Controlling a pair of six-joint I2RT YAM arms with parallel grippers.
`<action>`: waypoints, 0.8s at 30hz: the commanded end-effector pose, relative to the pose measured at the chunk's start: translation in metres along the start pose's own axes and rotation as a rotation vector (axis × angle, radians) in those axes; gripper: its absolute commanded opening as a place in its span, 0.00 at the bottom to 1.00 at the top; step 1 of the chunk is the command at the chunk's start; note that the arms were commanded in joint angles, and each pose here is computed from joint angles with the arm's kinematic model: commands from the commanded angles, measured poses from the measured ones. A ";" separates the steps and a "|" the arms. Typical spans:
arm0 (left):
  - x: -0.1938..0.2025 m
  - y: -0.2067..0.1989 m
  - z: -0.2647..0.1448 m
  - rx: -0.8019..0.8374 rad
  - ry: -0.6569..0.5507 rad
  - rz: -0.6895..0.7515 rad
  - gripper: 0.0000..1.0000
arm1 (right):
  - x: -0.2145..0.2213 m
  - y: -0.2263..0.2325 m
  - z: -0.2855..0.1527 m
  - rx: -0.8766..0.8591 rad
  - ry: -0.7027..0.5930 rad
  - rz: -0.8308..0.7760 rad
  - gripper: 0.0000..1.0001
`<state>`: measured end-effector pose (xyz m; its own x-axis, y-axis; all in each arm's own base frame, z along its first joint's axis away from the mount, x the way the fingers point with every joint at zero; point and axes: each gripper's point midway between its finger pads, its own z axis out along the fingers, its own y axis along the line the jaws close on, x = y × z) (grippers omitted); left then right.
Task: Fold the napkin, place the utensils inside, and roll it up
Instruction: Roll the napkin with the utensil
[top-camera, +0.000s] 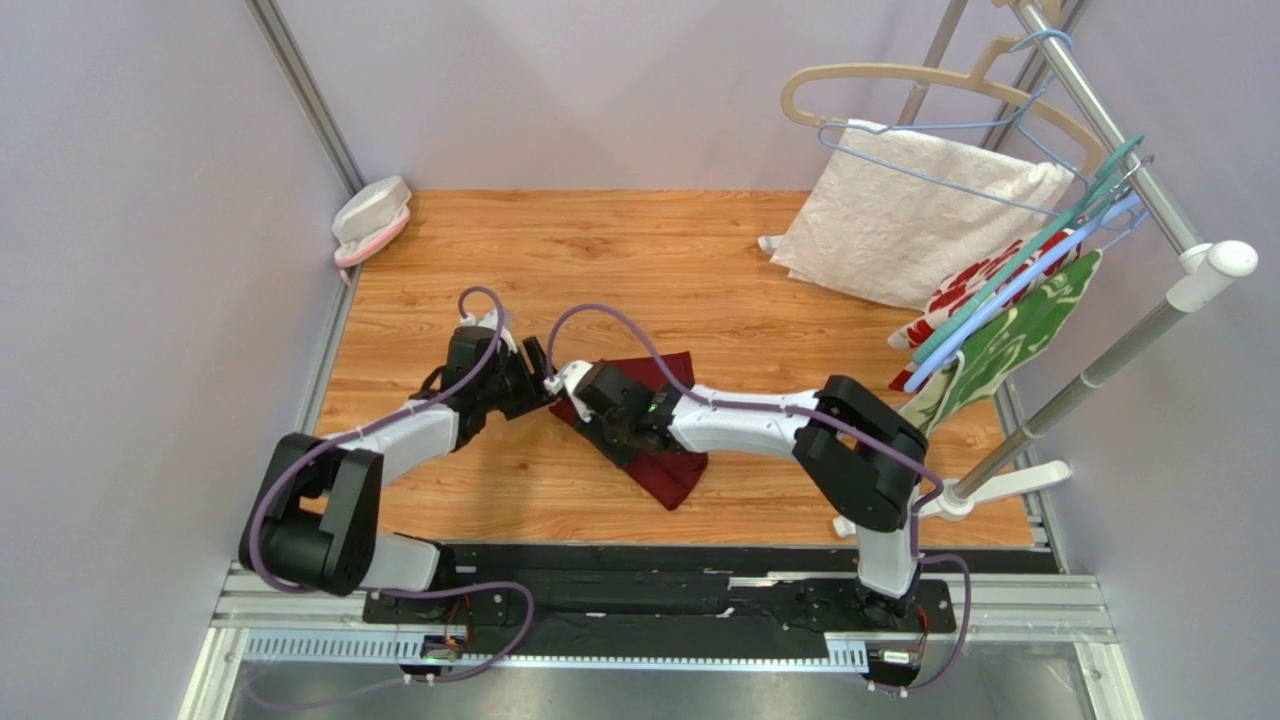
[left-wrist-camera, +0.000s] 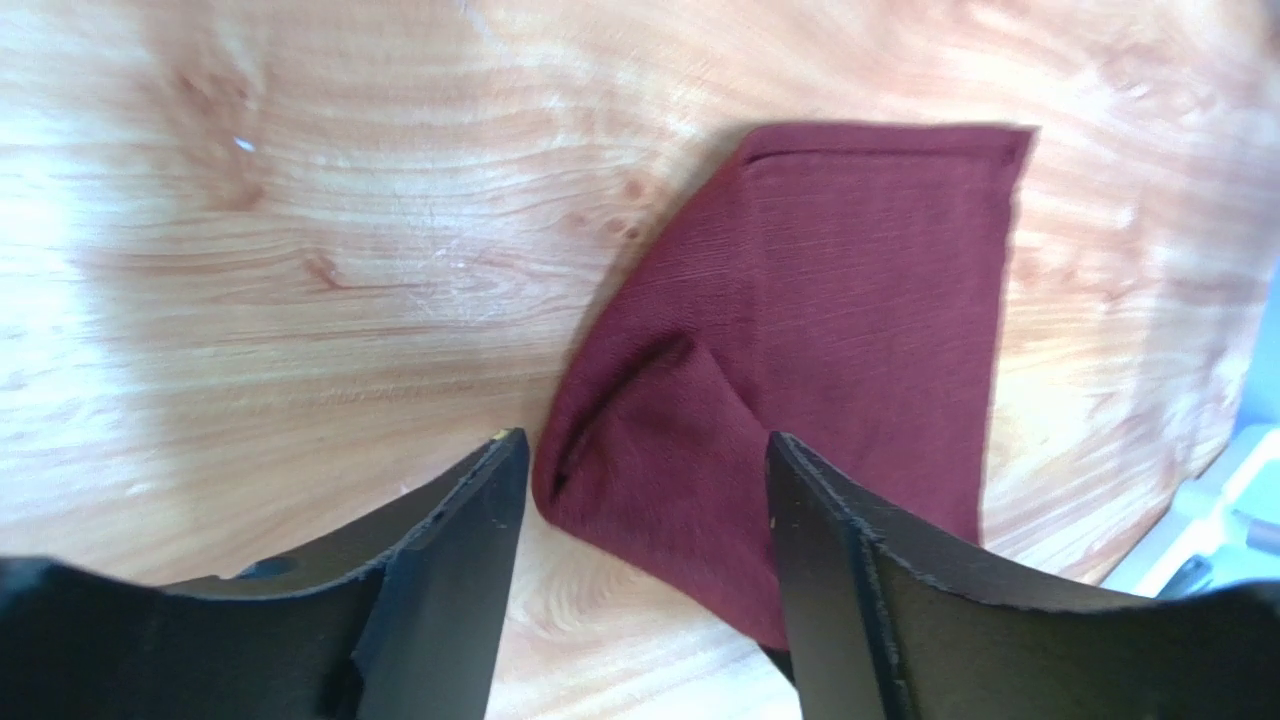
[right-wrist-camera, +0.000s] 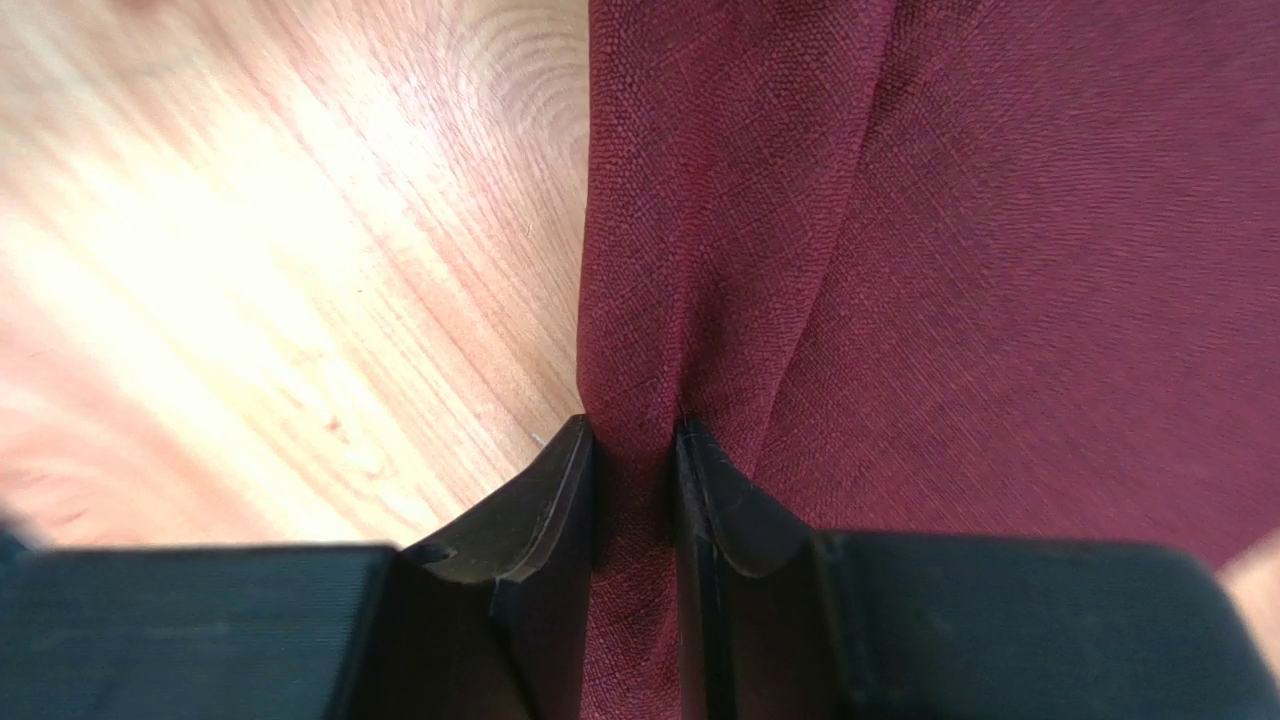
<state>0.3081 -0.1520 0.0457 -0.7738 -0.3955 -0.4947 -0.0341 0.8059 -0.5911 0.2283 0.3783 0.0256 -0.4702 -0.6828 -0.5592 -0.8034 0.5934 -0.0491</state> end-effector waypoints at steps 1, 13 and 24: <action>-0.034 -0.018 -0.025 0.002 -0.122 0.053 0.70 | 0.017 0.035 -0.010 -0.384 0.048 0.150 0.18; -0.013 -0.011 -0.041 0.024 -0.130 0.073 0.69 | 0.007 0.040 -0.022 -0.807 0.054 0.391 0.17; -0.001 -0.014 -0.034 0.098 -0.112 0.084 0.64 | 0.020 0.007 0.007 -0.861 0.071 0.608 0.13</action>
<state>0.2797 -0.1405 0.0638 -0.7300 -0.3893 -0.5617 0.0143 0.8130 -0.5820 0.2086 0.3804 0.0336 -0.8370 -0.4492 -0.3126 -0.4737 0.3087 0.8248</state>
